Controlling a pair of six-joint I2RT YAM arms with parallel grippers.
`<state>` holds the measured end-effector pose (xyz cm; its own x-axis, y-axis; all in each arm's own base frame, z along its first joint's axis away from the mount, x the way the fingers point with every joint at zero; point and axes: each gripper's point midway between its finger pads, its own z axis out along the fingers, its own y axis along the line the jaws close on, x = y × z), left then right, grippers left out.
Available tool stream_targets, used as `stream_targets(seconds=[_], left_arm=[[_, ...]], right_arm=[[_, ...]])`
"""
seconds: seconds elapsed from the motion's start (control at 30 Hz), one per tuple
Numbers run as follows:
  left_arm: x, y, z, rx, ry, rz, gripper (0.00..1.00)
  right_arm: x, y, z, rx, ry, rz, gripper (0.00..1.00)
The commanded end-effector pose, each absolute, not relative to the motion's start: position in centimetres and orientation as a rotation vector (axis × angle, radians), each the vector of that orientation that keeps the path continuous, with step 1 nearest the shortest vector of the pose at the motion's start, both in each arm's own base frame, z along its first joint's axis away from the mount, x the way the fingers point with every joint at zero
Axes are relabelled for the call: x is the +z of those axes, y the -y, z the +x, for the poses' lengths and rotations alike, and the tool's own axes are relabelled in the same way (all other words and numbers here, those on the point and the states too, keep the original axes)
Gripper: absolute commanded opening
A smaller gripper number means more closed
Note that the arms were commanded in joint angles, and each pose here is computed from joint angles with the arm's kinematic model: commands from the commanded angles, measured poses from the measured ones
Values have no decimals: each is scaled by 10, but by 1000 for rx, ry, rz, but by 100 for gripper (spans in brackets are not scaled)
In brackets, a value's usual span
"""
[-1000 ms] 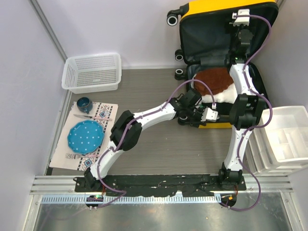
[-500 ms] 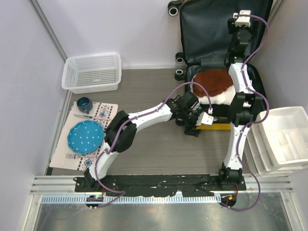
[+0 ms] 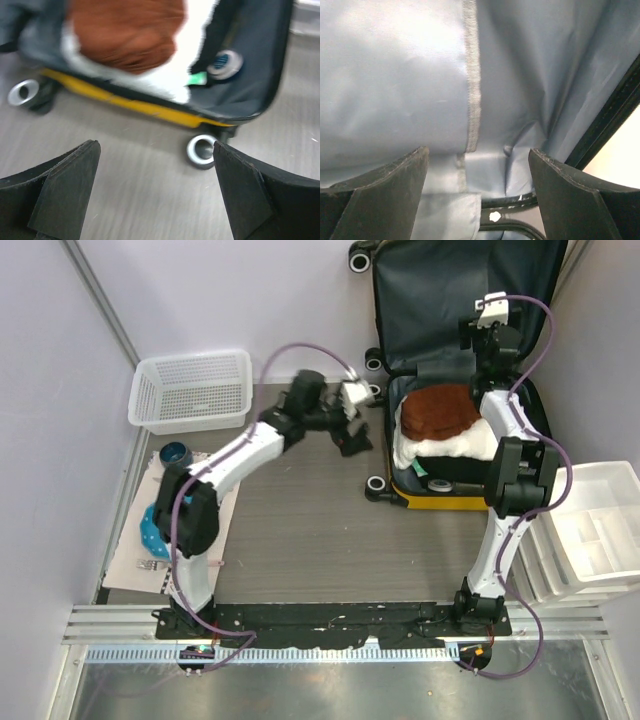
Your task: Open, take out, and arrange the luggage
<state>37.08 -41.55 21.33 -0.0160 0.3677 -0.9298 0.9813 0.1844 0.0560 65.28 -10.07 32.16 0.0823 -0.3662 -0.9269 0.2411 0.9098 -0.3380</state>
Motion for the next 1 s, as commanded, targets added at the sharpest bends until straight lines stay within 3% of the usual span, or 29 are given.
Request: stream_targets(seconds=[0.0,0.2,0.53,0.67,0.83,0.97], left_arm=[[271,352,404,-849,-1569,1111,100],[255,246,470,-623,-1734,976,99],[197,112,551,-157,-1838,1285,96],[172,68,547,-87,-1917,1416,89],[142,8,548,53,-1935,1597,88],[118,-20,552,135,-1951,1716,72]], right_arm=[[433,65,597,-337,-1214,-168,87],[405,28,551,-121,-1436,-258,87],[352,-10,451,73,-1707,-342,87],[345,-14,421,88,-1752,-353,87],[337,-11,407,78,-1791,-334,87],[340,-11,407,84,-1790,-307,87]])
